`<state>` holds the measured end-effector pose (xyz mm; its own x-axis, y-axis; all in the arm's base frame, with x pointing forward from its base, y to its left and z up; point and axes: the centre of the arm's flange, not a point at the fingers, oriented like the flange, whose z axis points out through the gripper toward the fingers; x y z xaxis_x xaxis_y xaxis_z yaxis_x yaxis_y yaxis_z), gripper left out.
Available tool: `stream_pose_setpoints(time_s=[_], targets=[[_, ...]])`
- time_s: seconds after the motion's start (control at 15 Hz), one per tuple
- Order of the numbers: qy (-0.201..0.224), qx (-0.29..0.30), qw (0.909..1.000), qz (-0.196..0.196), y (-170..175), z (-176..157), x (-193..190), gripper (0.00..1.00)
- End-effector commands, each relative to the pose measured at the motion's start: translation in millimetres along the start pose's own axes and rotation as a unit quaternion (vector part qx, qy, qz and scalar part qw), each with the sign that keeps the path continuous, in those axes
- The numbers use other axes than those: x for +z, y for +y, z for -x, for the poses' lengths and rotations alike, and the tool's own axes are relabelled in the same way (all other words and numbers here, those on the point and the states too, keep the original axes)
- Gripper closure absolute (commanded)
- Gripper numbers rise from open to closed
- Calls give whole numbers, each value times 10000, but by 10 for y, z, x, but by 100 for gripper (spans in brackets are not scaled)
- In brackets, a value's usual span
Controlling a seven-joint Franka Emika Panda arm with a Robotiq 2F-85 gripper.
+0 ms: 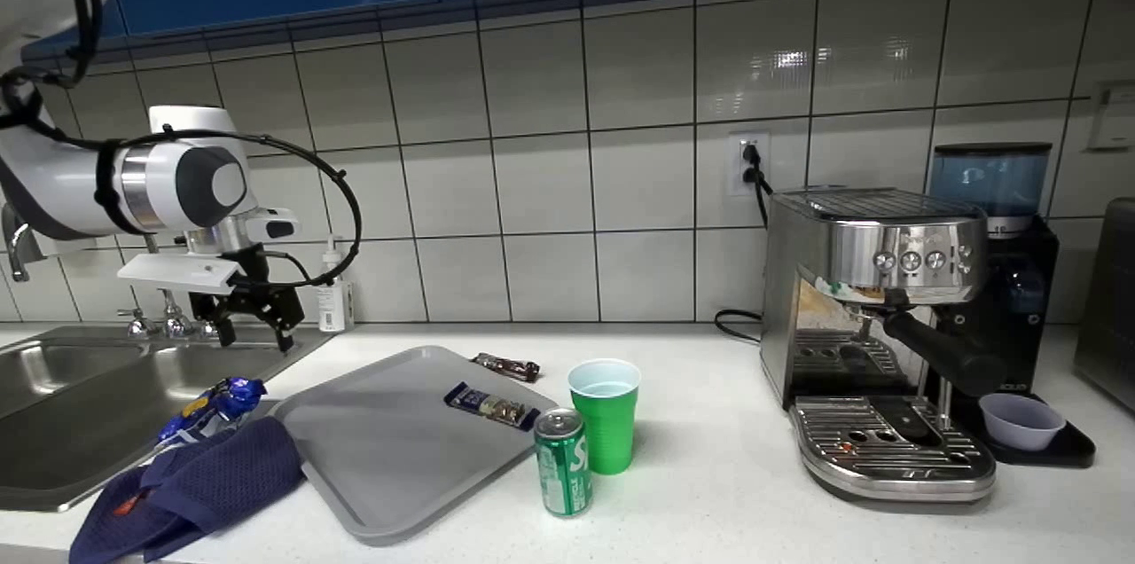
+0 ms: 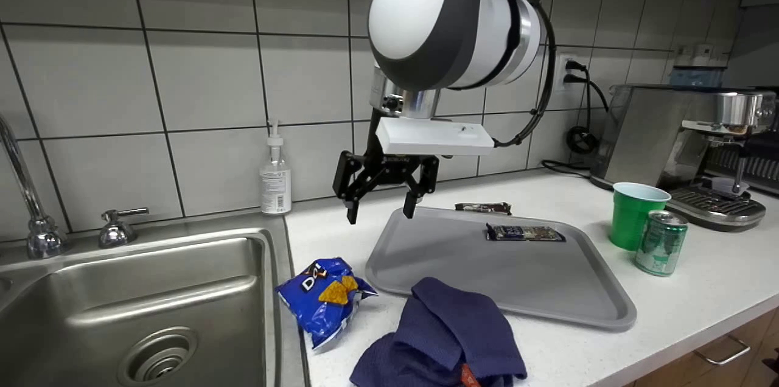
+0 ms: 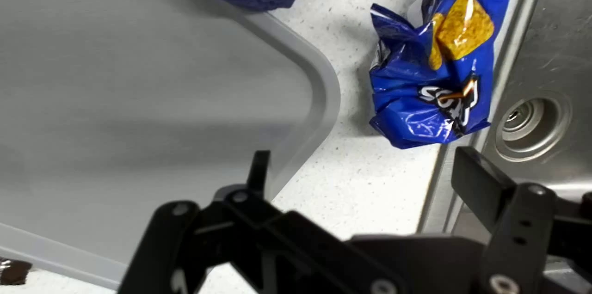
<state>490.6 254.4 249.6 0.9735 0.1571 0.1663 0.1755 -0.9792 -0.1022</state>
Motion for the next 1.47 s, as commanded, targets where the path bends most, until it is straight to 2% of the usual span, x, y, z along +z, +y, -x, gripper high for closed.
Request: stream_pose_setpoints(time_s=[0.0,0.73,1.4], targets=[[44,31,10000,48,-267,-48,85,0],[-36,138,9998,122,-886,-91,395,0],[-45,249,9996,156,-1085,-202,706,0]])
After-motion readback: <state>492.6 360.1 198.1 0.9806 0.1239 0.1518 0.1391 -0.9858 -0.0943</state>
